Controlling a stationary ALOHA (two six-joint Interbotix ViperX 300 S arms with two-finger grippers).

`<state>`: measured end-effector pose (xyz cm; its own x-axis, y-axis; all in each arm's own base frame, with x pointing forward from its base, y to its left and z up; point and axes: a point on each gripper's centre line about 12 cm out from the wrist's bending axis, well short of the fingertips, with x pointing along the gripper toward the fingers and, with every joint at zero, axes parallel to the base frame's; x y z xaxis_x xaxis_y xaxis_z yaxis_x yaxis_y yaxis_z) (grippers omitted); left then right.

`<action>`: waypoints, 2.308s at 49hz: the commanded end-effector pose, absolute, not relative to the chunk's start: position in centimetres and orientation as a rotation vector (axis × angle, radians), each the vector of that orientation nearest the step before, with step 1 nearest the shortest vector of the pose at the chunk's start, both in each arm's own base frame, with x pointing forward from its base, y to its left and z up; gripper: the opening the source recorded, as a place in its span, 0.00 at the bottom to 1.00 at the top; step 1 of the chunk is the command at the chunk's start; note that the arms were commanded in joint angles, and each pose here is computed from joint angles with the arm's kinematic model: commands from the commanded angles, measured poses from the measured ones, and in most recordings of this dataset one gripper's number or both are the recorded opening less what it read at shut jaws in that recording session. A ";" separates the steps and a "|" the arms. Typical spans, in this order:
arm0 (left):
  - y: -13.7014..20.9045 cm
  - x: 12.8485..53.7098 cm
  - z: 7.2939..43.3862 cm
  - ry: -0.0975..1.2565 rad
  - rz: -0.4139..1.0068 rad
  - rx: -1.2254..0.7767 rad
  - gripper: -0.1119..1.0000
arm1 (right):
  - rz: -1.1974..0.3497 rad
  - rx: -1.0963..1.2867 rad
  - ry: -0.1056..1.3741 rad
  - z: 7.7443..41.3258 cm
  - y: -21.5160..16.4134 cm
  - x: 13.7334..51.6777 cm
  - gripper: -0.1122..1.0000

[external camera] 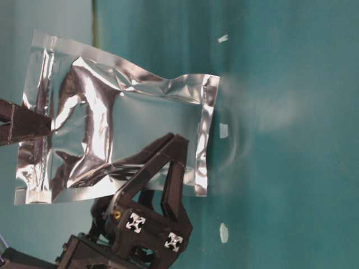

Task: Hand over the silver zip bag and make it stand upright.
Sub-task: 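Close the left gripper on the bag's lower left edge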

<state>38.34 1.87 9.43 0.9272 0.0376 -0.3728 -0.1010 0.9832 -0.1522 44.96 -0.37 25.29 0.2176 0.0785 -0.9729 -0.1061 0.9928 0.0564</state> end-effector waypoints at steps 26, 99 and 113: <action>1.8 38.8 9.5 0.278 0.062 -0.187 0.88 | 0.131 -0.038 1.313 26.1 -0.4 45.1 0.11; 0.4 38.7 8.4 0.332 0.026 -0.163 0.43 | 0.120 -0.026 1.317 25.5 -0.5 45.1 0.11; 0.2 38.6 8.3 0.336 0.021 -0.160 0.43 | 0.117 -0.025 1.303 25.5 -0.5 45.3 0.12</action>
